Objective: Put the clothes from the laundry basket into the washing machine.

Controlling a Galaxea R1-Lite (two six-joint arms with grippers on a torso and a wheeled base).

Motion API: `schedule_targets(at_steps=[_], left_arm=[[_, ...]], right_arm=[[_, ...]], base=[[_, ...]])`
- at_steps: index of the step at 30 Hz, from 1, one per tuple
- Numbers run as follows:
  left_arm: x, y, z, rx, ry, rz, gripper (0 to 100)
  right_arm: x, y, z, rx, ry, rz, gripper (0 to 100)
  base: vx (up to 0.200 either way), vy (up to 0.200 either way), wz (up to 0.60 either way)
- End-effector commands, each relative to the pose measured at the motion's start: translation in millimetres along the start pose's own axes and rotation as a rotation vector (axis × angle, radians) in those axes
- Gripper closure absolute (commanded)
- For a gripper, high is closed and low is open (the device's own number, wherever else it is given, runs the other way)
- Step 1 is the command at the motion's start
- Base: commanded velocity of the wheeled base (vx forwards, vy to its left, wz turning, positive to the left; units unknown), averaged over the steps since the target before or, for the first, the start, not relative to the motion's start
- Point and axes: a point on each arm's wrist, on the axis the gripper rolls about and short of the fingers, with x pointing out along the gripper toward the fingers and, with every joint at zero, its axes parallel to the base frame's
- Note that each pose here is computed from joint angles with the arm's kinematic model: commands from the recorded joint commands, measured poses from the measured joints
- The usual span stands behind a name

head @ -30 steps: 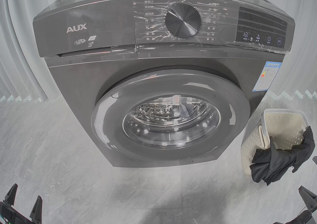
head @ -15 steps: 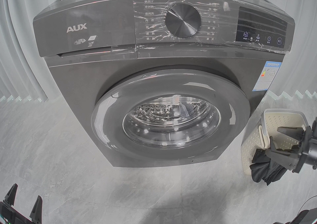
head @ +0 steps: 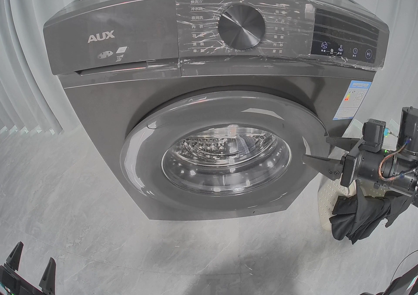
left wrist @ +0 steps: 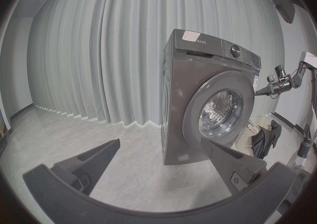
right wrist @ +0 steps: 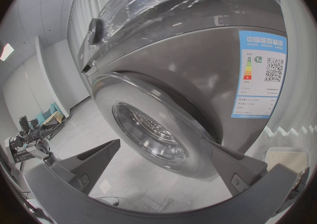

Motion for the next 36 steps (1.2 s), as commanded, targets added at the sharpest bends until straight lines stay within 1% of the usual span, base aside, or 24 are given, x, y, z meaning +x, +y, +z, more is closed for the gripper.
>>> schedule_targets(at_steps=[1,3,8,11,13,15,19,25,28,31,36], left_arm=[[-0.2,0.2,-4.9,0.0,-0.002,0.001,0],[-0.2,0.2,-4.9,0.0,-0.002,0.001,0],[-0.2,0.2,-4.9,0.0,-0.002,0.001,0],[-0.2,0.2,-4.9,0.0,-0.002,0.001,0],[-0.2,0.2,-4.9,0.0,-0.002,0.001,0],[-0.2,0.2,-4.9,0.0,-0.002,0.001,0],[-0.2,0.2,-4.9,0.0,-0.002,0.001,0],[-0.2,0.2,-4.9,0.0,-0.002,0.001,0],[-0.2,0.2,-4.9,0.0,-0.002,0.001,0],[-0.2,0.2,-4.9,0.0,-0.002,0.001,0],[-0.2,0.2,-4.9,0.0,-0.002,0.001,0]], right_arm=[[5.2,-10.0,3.7,0.005,-0.004,-0.04,0],[4.1,-13.0,4.9,0.006,-0.009,-0.054,0],[3.0,-14.6,7.0,0.005,-0.018,-0.064,0],[1.2,-21.5,9.2,0.006,-0.027,-0.092,0],[0.6,-22.9,11.5,0.007,-0.032,-0.098,0],[0.3,-23.0,12.6,0.008,-0.035,-0.093,0],[4.6,-21.7,5.6,0.014,-0.009,-0.079,0],[14.8,-20.0,-0.9,0.022,0.024,-0.026,0],[18.9,-21.2,-4.5,0.027,0.04,-0.02,0],[19.6,-21.4,-5.6,0.028,0.044,-0.018,0],[14.6,-17.5,-9.6,0.032,0.058,0.014,0]], base=[[0.0,0.0,0.0],[0.0,0.0,0.0],[0.0,0.0,0.0],[0.0,0.0,0.0],[0.0,0.0,0.0],[0.0,0.0,0.0],[0.0,0.0,0.0],[0.0,0.0,0.0],[0.0,0.0,0.0],[0.0,0.0,0.0],[0.0,0.0,0.0]])
